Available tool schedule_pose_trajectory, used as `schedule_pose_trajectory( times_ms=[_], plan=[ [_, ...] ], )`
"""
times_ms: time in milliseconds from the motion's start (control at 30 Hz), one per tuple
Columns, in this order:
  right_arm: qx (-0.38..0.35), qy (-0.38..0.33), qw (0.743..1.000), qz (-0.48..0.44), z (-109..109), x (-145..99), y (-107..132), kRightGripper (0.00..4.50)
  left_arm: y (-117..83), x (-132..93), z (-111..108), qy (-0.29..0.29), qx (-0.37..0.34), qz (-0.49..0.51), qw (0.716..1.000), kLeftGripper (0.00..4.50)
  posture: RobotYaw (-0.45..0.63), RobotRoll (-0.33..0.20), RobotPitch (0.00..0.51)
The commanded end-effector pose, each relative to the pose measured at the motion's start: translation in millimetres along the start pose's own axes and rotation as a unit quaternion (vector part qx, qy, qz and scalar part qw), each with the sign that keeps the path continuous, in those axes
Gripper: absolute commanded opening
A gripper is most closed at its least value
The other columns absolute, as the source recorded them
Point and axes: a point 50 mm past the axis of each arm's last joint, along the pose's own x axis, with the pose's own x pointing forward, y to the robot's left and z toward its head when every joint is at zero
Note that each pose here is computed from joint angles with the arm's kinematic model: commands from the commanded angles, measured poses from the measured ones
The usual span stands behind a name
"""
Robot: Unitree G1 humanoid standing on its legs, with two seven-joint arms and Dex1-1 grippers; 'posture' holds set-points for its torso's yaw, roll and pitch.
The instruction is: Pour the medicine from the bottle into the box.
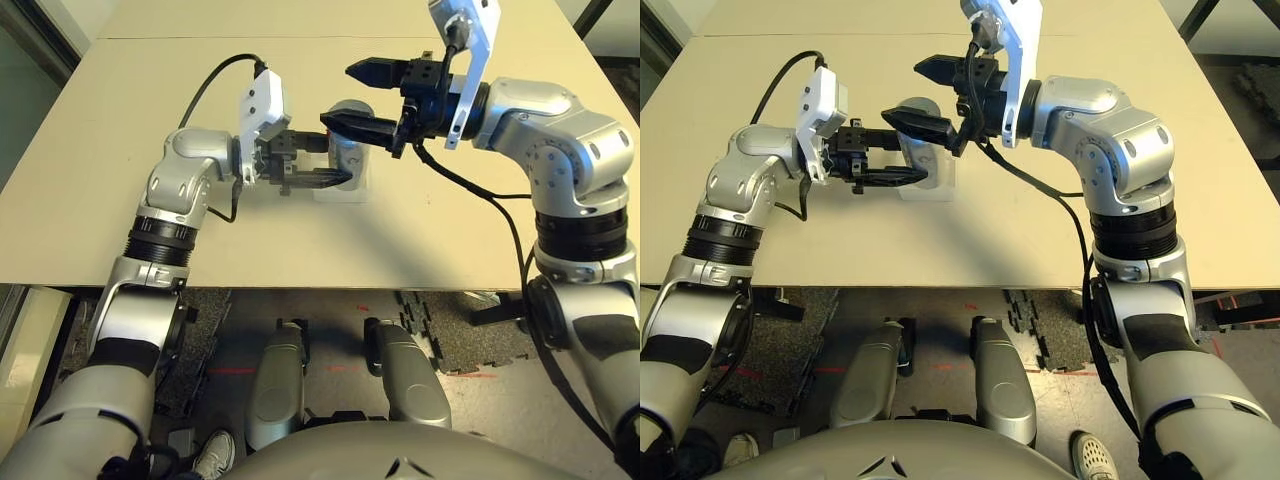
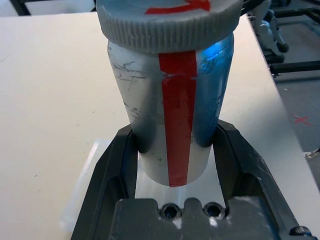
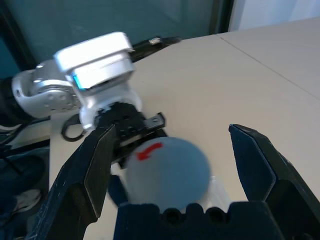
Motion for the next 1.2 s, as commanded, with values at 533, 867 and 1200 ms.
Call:
schedule_pose_trajectory(
  times_ms=[533,867,1200],
  plan=[
    [-0.008,0.031,0.999,-0.039,-22,-2,-12,4.5,1,2,4,-0.003,0.009,0.0,1.0,2.36,0.07,0.0,0.177],
    [0.013,0.005,0.997,-0.073,-17,-19,-22,4.5,2,-1,2,-0.001,0.006,0.007,1.0,2.36,0.06,0.0,0.179],
    [0.046,-0.01,0.991,-0.122,-19,-62,-27,4.5,8,-8,-1,0.002,0.004,0.025,1.0,2.36,0.05,0.0,0.178]
  ],
)
